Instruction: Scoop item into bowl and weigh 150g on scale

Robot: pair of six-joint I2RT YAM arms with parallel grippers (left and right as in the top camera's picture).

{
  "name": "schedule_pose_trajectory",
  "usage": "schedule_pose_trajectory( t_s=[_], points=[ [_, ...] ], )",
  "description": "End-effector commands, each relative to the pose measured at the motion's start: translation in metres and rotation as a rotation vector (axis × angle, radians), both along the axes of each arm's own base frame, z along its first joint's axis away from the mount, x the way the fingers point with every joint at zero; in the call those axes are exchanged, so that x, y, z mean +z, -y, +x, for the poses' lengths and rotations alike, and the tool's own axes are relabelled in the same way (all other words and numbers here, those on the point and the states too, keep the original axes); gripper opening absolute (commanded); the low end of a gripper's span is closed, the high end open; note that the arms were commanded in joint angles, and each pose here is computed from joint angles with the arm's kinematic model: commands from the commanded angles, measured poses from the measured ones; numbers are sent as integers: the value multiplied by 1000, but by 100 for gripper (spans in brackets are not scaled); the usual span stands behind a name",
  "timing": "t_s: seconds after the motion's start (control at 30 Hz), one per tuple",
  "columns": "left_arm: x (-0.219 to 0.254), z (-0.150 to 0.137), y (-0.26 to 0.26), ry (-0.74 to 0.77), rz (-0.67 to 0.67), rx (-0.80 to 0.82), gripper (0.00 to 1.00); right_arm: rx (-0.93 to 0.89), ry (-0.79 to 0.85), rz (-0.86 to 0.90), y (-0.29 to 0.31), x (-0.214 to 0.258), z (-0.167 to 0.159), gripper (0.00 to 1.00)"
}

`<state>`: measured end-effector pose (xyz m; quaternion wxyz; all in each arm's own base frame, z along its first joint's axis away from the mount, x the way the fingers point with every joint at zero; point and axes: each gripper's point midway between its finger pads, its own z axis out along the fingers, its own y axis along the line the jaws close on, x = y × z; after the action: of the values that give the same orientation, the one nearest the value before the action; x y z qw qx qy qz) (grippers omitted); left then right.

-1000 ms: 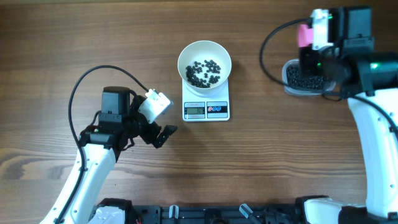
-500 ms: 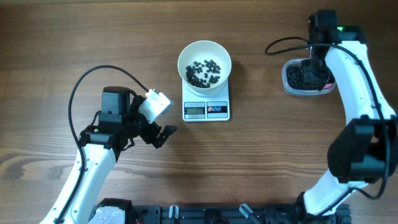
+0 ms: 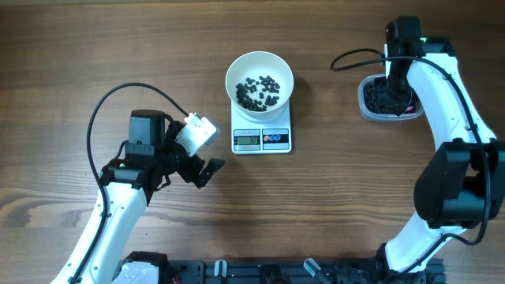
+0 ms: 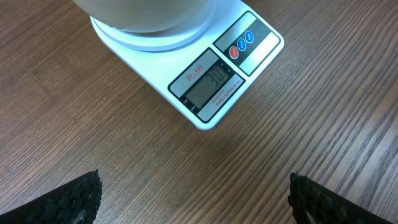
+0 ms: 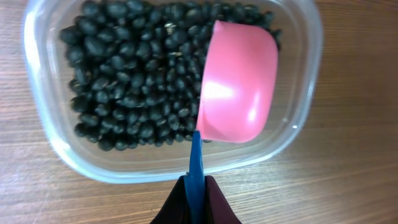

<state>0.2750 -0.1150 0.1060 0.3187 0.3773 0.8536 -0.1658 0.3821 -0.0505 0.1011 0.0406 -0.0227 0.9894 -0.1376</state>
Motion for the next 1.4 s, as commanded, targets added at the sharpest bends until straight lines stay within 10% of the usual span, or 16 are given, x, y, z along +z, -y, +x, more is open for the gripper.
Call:
schedule_pose_trajectory(
  t_s=[0.0,0.83,1.37],
  points=[
    [0,-4,4,9,-8,-31,100,39,-59,197,-27,-22,-8,4],
    [0,-4,4,9,-9,-31,100,-114,101,729,15,-3,-8,4],
    [0,-4,4,9,-8,-31,100,-121,71,758,11,-9,-18,4]
  ],
)
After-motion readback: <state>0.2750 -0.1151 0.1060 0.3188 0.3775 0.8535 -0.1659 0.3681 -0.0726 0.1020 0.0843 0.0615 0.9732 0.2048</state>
